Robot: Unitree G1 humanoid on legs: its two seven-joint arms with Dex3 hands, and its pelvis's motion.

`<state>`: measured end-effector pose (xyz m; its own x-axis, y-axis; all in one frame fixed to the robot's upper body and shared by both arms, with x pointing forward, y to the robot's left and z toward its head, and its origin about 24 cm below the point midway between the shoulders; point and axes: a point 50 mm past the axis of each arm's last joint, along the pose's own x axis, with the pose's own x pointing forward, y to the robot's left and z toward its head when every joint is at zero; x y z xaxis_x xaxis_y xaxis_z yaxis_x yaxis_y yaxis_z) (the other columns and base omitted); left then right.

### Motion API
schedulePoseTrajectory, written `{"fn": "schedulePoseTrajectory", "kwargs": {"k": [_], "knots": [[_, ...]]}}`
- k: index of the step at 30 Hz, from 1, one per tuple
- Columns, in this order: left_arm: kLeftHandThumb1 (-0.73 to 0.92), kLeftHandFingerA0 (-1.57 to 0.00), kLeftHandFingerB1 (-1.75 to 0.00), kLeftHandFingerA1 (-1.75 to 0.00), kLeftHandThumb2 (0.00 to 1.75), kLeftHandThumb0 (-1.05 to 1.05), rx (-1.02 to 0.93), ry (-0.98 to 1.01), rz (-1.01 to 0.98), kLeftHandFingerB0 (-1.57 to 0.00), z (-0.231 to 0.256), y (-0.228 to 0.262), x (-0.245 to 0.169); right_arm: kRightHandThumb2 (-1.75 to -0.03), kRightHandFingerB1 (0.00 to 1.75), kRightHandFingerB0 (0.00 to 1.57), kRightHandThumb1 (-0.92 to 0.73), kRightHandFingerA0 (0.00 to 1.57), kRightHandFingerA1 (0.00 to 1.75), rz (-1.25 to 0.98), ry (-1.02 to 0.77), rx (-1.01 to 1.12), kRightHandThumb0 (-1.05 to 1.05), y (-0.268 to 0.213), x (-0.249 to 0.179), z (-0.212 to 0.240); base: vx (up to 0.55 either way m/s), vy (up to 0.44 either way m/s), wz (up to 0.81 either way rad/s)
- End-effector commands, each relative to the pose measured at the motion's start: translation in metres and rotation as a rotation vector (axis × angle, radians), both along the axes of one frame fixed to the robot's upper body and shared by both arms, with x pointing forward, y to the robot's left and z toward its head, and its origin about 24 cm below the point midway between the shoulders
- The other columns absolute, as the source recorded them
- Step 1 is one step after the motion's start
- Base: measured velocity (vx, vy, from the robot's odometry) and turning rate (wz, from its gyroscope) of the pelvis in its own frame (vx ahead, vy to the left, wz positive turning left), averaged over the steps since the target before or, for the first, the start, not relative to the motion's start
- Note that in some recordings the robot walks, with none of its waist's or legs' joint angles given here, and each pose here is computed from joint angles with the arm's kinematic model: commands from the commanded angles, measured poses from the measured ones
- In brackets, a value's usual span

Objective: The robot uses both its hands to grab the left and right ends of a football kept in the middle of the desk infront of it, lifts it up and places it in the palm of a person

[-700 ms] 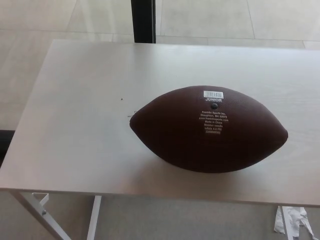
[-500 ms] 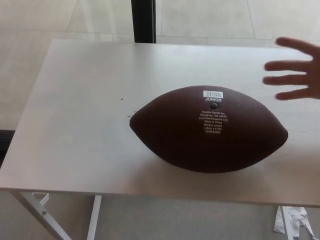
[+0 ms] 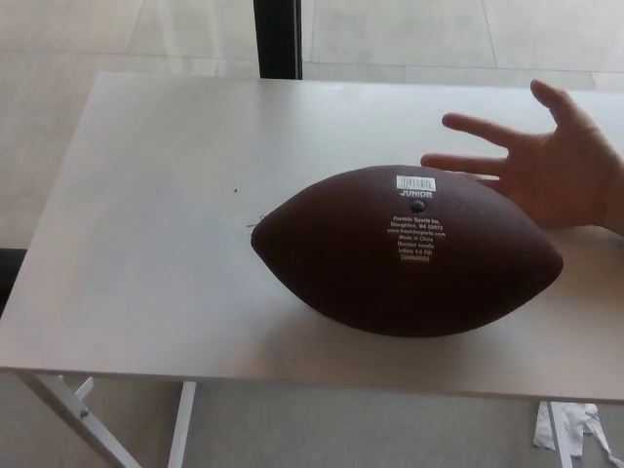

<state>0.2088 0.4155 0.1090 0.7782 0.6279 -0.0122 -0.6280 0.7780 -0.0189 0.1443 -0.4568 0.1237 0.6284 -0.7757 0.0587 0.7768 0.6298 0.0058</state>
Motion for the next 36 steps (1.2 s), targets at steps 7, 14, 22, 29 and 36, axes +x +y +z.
{"fn": "schedulePoseTrajectory", "kwargs": {"k": [7,14,22,29,36], "knots": [[0.76,-0.19,-0.44,-0.51,1.04,-0.79,0.068,-0.153,-0.267,-0.11,0.096,-0.085,0.093,-0.66,0.43,0.28,-0.84,0.47,0.50,0.259,-0.234,0.065,-0.90,0.078,0.081,0.057,0.00,0.000,0.00],[0.92,-0.30,-0.36,-0.49,0.70,-0.81,0.108,-0.083,-0.466,-0.24,0.078,-0.146,0.114,-0.67,0.28,0.23,-0.87,0.37,0.41,0.425,-0.150,0.139,-0.86,0.127,0.111,0.034,0.00,0.000,0.00],[0.83,-0.29,-0.41,-0.52,0.81,-0.87,0.003,0.046,-0.598,-0.19,0.016,-0.192,0.112,-0.67,0.30,0.32,-0.89,0.44,0.43,0.480,-0.010,0.248,-0.81,0.164,0.108,-0.023,0.00,0.000,0.00],[0.92,-0.28,-0.38,-0.51,0.74,-0.84,-0.015,0.108,-0.613,-0.19,-0.015,-0.200,0.104,-0.68,0.29,0.28,-0.92,0.44,0.41,0.469,0.053,0.303,-0.83,0.172,0.099,-0.051,0.00,0.000,0.00],[0.92,-0.25,-0.38,-0.50,0.75,-0.84,0.009,0.182,-0.651,-0.22,-0.034,-0.203,0.098,-0.69,0.30,0.31,-0.92,0.42,0.39,0.459,0.101,0.330,-0.84,0.177,0.096,-0.069,0.00,0.000,0.00]]}}
